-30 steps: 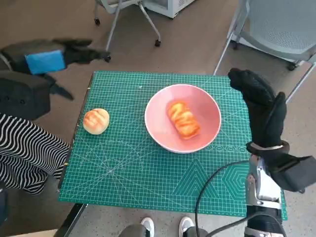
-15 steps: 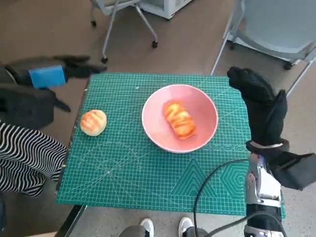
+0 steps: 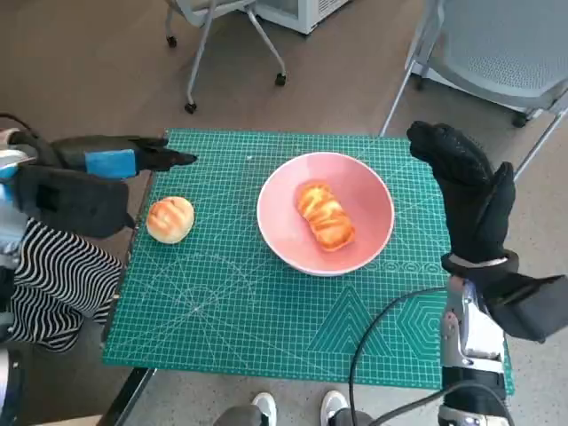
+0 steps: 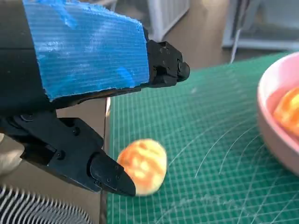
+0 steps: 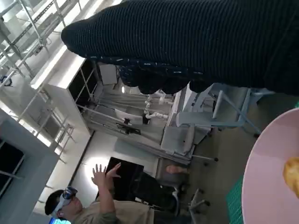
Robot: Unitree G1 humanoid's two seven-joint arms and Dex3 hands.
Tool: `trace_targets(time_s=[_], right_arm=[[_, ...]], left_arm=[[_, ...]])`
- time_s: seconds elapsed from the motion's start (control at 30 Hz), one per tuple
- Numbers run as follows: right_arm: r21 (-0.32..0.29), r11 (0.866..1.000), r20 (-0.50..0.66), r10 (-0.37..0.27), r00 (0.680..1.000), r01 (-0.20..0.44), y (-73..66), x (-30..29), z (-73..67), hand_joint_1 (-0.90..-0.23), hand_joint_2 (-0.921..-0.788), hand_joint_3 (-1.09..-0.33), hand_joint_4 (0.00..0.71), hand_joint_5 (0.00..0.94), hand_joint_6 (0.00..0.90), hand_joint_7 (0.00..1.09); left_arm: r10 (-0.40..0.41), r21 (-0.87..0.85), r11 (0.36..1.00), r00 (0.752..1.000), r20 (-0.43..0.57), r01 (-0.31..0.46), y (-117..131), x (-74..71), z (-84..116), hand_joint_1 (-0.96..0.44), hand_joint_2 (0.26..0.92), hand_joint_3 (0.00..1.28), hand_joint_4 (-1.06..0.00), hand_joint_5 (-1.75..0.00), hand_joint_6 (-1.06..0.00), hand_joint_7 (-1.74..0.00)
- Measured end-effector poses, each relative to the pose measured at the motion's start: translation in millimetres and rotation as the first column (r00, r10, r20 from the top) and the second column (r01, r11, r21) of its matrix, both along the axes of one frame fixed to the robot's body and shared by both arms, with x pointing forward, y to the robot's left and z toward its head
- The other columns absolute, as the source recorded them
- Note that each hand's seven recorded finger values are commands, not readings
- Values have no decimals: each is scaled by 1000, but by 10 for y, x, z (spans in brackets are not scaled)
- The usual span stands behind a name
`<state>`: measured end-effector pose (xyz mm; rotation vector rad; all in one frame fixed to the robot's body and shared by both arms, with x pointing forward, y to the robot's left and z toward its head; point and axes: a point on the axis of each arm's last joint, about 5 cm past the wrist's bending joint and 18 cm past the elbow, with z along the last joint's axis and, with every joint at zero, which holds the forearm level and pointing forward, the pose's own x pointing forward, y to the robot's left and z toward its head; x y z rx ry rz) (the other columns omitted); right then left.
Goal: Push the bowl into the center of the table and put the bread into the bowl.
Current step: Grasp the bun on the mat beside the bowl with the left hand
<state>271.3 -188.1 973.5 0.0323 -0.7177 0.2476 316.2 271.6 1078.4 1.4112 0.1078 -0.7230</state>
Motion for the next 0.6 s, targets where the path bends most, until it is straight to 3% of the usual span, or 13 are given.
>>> trace_targets(time_s=[0.4, 0.5, 0.6], right_arm=[[-8, 1000, -5, -21, 1000, 21, -26, -22, -18, -690, -921, -705, 188, 1, 82, 530], [-8, 1000, -7, -27, 1000, 27, -33, -31, -24, -686, -921, -705, 187, 1, 82, 529], [-13, 999, -8, -32, 999, 32, -43, -38, -26, -685, -921, -706, 187, 1, 83, 528]], left_arm=[[55, 34, 998, 995, -84, -53, -58, 131, -252, -116, 649, 83, 1, 1, -142, 0], [69, 52, 997, 993, -94, -64, -79, 155, -302, -90, 438, 499, 1, 1, -140, -2], [81, 69, 995, 992, -99, -74, -96, 174, -367, -61, 382, 621, -17, -2, -163, -7]])
